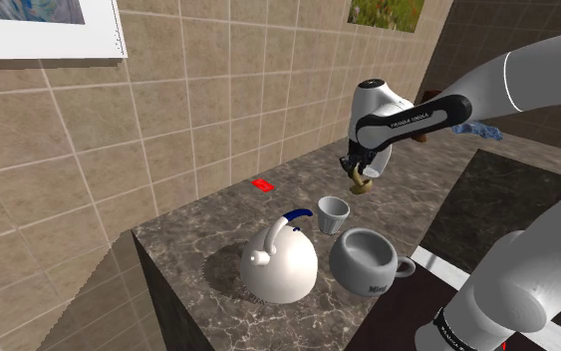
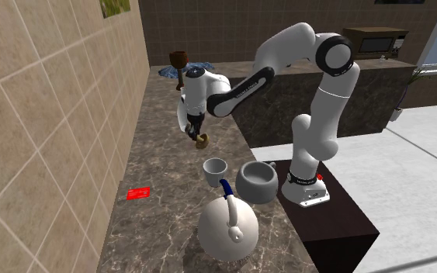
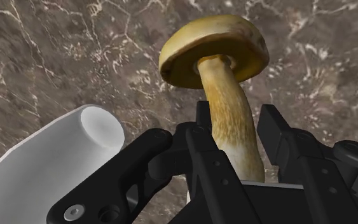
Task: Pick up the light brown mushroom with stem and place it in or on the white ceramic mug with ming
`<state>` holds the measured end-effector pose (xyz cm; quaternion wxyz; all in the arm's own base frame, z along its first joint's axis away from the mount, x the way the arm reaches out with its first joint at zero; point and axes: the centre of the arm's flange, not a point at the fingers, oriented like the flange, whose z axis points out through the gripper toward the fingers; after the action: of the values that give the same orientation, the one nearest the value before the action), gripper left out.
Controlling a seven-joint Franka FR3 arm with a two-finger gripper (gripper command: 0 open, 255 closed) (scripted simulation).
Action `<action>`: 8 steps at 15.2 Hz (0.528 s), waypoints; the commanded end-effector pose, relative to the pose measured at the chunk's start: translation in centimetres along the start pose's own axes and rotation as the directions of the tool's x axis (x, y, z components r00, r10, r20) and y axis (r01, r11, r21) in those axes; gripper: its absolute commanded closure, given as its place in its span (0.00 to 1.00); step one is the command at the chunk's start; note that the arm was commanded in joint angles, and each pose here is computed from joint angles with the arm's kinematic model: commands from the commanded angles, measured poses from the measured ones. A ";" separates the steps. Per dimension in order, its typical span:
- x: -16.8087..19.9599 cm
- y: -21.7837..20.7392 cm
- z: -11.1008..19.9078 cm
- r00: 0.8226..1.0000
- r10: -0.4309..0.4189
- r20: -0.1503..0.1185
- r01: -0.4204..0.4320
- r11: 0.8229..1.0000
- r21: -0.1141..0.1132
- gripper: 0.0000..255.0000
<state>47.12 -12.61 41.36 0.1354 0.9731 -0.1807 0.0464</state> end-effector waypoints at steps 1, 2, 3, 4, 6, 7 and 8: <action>0.2 0.3 -1.0 1.000 0.000 0.000 0.000 1.000 0.000 1.00; 0.3 0.4 -1.5 1.000 0.000 0.000 0.000 1.000 0.000 1.00; 0.3 0.5 -2.0 1.000 0.000 0.000 0.000 1.000 0.000 1.00; 0.4 0.7 -2.5 1.000 0.000 0.000 0.000 1.000 0.000 1.00; 0.5 0.9 -3.5 1.000 0.000 0.000 0.000 1.000 0.000 1.00; 0.6 1.1 -4.0 1.000 0.000 0.000 0.000 1.000 0.000 1.00; 0.7 1.2 -4.5 1.000 0.000 0.000 0.000 1.000 0.000 1.00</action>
<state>47.03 -12.70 45.45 0.1354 0.9731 -0.1808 0.0463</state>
